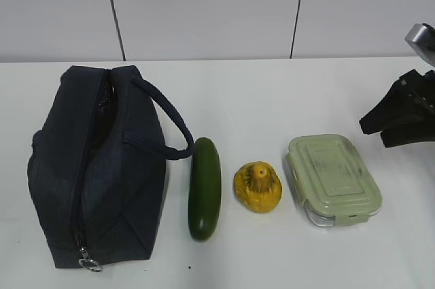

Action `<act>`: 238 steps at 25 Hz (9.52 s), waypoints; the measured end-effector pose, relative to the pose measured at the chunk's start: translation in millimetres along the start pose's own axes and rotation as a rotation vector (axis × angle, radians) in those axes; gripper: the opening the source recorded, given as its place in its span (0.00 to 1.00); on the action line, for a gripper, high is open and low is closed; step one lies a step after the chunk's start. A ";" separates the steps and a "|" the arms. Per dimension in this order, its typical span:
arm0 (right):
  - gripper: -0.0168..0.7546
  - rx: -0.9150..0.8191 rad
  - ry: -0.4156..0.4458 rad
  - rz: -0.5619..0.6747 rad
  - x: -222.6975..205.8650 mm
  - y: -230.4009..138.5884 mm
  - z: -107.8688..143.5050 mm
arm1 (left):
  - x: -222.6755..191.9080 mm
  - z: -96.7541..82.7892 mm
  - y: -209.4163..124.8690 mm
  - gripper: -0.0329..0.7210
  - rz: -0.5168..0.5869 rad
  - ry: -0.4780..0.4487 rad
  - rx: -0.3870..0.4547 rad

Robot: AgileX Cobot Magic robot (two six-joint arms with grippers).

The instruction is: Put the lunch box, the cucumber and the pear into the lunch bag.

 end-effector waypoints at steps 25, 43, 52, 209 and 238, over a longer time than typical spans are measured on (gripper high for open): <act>0.69 -0.033 0.079 0.007 -29.3 -1.2 -22.5 | 0.0 0.0 0.0 0.37 0.000 0.000 0.000; 0.77 -0.081 0.066 0.137 -46.5 -29.8 -40.0 | 0.0 0.0 0.0 0.37 0.000 0.000 0.000; 0.77 -0.053 0.114 0.090 -51.5 -29.3 -33.6 | 0.0 0.0 0.0 0.37 0.000 0.000 0.000; 0.52 -0.008 0.131 -0.260 7.2 42.8 58.2 | -171.9 -95.4 3.4 0.03 0.637 -0.465 0.209; 0.52 0.346 0.592 -0.171 -123.4 106.1 301.6 | -171.8 -95.8 3.7 0.03 0.636 -0.466 0.212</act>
Point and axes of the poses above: a point on each arm's last joint axis where the gripper is mounted, x pointing back along that axis away from the gripper, z along the wrist's bending axis when the last joint is at zero, y = z × x, the point moved 7 cm from there along -x, pointing out along that axis toward the gripper, and after that the axes turned 11 degrees about x, right-handed, at the moved point
